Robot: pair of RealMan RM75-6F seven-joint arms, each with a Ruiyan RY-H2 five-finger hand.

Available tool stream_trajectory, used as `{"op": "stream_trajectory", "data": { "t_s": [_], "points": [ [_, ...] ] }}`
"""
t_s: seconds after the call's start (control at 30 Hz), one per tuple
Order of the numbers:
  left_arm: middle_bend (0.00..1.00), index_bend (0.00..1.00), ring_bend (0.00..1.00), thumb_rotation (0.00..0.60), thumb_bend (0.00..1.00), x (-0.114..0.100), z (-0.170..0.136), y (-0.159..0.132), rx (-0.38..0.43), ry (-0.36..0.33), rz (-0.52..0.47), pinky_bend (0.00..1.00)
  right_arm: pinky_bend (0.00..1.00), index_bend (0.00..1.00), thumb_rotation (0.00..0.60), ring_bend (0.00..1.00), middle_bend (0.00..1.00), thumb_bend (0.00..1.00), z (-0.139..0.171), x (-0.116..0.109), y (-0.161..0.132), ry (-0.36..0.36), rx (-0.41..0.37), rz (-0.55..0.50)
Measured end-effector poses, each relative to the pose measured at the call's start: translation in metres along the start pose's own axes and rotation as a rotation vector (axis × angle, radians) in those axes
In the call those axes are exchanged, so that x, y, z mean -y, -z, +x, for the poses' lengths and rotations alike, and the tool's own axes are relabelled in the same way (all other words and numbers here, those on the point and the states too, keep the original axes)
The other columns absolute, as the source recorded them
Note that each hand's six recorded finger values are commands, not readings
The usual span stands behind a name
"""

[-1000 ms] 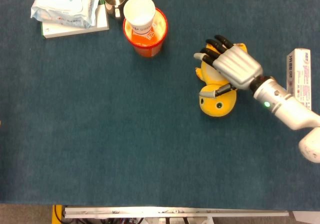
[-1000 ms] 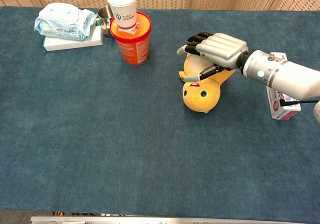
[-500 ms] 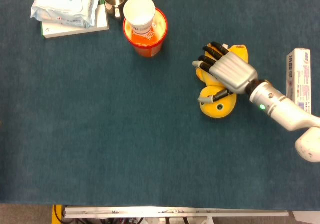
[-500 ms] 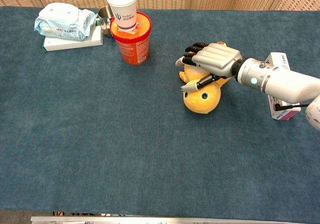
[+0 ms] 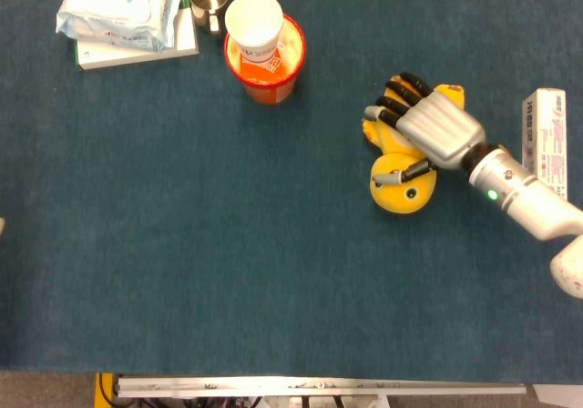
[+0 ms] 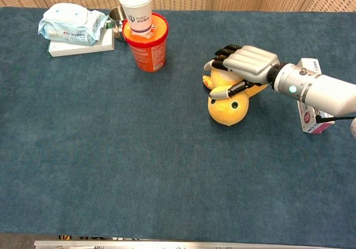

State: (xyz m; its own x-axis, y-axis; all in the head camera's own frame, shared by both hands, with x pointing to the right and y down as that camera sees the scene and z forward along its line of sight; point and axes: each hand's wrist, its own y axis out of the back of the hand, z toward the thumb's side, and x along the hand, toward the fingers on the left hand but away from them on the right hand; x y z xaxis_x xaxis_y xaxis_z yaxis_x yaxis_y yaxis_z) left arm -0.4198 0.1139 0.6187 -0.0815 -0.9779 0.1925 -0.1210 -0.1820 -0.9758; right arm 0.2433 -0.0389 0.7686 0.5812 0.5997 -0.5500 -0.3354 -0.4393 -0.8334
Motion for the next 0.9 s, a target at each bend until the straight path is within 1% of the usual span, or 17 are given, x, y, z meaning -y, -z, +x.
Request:
{"op": "stream_trajectory", "data": {
  "t_s": [0.17, 0.43, 0.7, 0.9],
  "points": [
    [0.04, 0.08, 0.01, 0.6, 0.15, 0.0, -0.001, 0.0, -0.002, 0.0, 0.002, 0.03, 0.0, 0.17, 0.034, 0.0, 0.17, 0.0, 0.001, 0.0, -0.008, 0.005, -0.023, 0.003],
    [0.04, 0.08, 0.01, 0.6, 0.15, 0.0, -0.001, 0.002, -0.005, 0.0, 0.004, 0.03, 0.0, 0.17, 0.038, 0.0, 0.17, 0.0, -0.001, 0.001, 0.005, 0.0, 0.016, 0.008],
    [0.04, 0.08, 0.01, 0.6, 0.15, -0.001, -0.001, 0.002, -0.005, 0.0, 0.003, 0.03, 0.0, 0.17, 0.035, 0.0, 0.17, 0.0, 0.001, 0.003, -0.014, 0.007, -0.034, 0.009],
    [0.04, 0.08, 0.01, 0.6, 0.15, -0.001, -0.001, 0.002, -0.002, 0.001, 0.001, 0.03, 0.0, 0.17, 0.037, 0.0, 0.17, 0.0, 0.005, -0.004, 0.003, 0.032, 0.015, -0.007]
  ]
}}
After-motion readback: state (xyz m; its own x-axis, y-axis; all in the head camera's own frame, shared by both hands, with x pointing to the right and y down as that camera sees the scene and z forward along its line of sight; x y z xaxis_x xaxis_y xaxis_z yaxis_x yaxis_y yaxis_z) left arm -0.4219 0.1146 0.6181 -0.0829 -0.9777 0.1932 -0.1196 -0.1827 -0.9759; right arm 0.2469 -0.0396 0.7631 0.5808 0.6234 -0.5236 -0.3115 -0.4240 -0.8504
